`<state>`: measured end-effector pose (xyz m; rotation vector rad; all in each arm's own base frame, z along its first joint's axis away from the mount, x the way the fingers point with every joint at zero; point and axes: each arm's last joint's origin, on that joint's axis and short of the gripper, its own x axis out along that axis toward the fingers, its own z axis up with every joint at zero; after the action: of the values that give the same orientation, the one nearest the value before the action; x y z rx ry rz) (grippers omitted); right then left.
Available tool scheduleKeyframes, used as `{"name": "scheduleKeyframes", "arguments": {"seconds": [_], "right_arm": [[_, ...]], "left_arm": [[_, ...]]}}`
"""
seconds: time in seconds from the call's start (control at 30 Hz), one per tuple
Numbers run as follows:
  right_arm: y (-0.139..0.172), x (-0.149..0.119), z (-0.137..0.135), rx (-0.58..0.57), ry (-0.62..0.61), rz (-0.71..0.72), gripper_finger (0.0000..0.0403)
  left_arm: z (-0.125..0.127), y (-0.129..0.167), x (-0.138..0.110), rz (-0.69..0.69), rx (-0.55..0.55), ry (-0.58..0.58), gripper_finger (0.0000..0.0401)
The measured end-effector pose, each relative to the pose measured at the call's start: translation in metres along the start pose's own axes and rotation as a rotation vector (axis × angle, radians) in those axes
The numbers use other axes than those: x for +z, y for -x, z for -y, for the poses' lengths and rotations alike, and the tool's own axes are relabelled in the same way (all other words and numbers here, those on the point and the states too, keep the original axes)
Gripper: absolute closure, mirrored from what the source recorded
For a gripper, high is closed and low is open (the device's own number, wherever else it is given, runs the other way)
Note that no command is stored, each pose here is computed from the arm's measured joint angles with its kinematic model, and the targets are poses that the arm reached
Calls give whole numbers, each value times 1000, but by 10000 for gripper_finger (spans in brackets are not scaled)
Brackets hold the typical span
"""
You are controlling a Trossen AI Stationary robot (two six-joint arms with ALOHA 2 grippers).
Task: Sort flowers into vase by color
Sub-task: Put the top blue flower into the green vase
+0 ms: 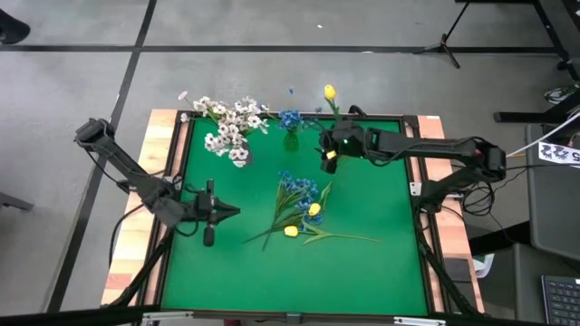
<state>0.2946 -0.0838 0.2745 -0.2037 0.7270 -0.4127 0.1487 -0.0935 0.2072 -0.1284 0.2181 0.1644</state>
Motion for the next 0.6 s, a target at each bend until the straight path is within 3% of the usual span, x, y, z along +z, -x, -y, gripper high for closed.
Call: {"name": "scheduleKeyframes", "arguments": {"seconds": [0.4, 0.6], "right_arm": [[44, -1, -34, -55, 25, -52, 173], [50, -1, -48, -54, 61, -43, 173]], "left_arm": [[0, -42, -38, -114, 202, 175, 386], [16, -59, -37, -150, 71, 59, 386]]}}
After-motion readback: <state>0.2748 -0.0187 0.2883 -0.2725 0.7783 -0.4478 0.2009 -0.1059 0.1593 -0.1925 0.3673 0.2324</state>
